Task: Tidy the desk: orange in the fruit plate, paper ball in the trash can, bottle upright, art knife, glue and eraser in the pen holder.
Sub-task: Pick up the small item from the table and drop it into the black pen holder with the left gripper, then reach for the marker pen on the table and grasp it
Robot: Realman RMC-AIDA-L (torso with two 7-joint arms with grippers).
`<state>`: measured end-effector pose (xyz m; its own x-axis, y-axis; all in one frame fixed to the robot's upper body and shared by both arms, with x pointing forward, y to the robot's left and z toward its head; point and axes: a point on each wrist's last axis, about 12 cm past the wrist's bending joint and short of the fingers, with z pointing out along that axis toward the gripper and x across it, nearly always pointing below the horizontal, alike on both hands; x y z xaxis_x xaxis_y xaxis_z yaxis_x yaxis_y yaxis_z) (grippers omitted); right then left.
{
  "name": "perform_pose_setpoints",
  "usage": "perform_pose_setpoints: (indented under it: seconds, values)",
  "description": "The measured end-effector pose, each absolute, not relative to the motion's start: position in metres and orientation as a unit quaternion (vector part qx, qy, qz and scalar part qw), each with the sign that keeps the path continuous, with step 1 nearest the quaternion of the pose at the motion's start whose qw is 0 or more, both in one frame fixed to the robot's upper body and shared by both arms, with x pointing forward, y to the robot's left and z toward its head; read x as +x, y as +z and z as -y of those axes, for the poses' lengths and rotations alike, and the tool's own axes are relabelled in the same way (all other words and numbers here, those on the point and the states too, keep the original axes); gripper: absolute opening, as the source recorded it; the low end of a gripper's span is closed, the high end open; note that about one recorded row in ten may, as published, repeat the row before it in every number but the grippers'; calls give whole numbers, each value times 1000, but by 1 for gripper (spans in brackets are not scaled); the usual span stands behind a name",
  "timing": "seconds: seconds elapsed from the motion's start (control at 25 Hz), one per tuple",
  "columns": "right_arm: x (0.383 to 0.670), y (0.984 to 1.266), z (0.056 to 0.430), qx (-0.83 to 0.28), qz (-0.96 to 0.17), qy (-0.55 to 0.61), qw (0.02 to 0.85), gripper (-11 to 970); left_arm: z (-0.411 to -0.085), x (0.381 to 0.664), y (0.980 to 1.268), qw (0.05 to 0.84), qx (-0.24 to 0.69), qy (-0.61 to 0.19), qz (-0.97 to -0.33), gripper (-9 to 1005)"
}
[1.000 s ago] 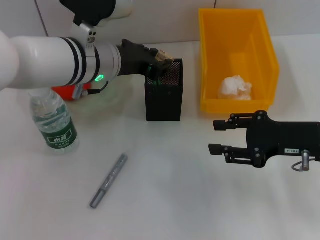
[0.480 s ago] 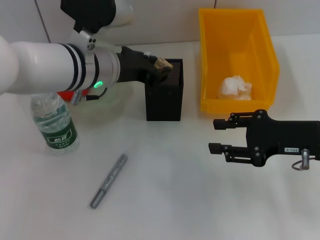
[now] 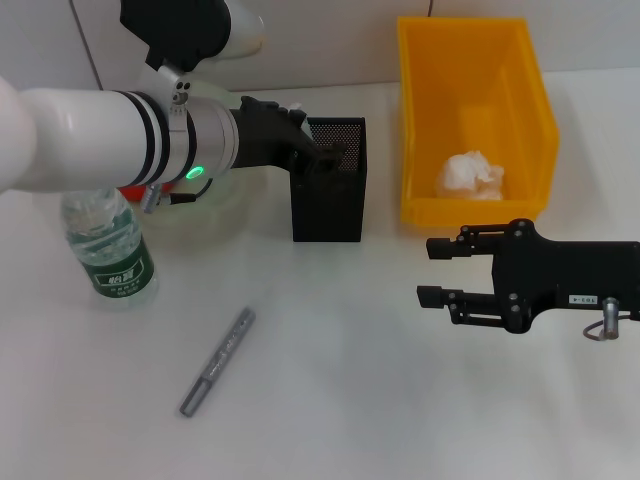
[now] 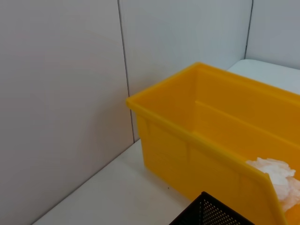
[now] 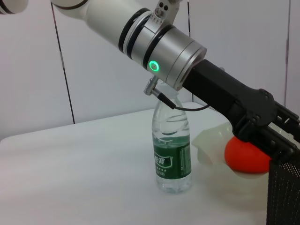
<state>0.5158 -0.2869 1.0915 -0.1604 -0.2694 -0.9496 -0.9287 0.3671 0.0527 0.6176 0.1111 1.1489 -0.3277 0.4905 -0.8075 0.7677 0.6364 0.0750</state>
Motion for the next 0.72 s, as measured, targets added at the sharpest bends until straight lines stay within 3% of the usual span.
perform_pose_setpoints:
  seconds: [0.2, 0.72]
  values:
    - [515, 1091, 287, -442, -678, 348, 473, 573, -109, 617, 1153, 431, 396, -164, -794, 695]
    - [515, 1092, 288, -440, -679, 348, 473, 574, -105, 597, 1175, 465, 422, -174, -759, 688]
